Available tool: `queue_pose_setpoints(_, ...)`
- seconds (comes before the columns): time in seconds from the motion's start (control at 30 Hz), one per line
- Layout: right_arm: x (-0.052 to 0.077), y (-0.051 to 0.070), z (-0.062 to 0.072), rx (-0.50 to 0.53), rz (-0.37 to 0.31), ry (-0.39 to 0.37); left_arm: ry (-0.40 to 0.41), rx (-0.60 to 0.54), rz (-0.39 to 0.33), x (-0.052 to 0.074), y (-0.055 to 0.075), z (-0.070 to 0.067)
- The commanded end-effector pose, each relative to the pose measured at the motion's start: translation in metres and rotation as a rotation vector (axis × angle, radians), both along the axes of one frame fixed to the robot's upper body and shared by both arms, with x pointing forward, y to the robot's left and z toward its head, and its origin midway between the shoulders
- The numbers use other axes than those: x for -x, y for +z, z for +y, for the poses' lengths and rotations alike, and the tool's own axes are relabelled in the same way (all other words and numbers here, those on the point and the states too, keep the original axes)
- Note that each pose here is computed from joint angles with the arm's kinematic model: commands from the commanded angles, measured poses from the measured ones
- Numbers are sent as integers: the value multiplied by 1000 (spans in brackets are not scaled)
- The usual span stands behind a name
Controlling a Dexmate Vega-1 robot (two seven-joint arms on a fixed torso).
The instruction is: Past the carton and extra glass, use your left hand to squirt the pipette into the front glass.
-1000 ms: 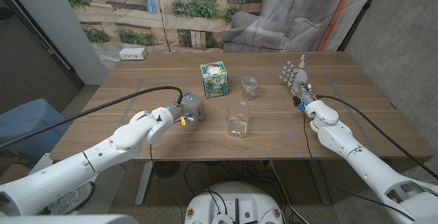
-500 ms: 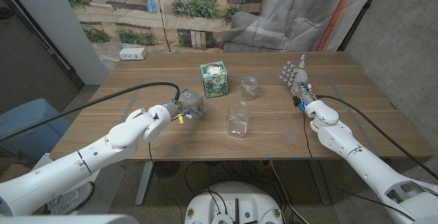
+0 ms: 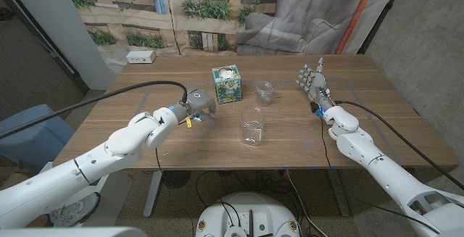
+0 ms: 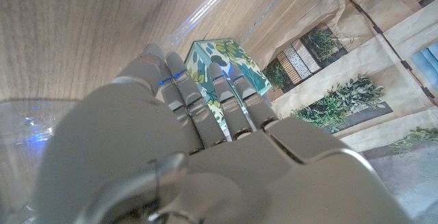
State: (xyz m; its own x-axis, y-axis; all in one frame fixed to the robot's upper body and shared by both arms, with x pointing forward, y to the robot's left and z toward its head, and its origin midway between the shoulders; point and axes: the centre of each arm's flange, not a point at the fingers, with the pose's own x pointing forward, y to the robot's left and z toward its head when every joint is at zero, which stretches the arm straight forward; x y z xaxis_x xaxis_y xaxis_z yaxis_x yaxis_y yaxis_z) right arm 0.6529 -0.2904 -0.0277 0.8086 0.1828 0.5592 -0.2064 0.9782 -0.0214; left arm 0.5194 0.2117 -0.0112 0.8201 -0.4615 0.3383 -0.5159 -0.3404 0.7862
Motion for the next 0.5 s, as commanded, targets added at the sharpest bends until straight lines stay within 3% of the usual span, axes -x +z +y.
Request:
queue_pose_setpoints(0.03,0,0,0,-1,0,-1,-26,29,-23,16,13,2)
queue_pose_setpoints(0.5,0,0,0,-1,0,-1,-73,118,-39,37,30,3)
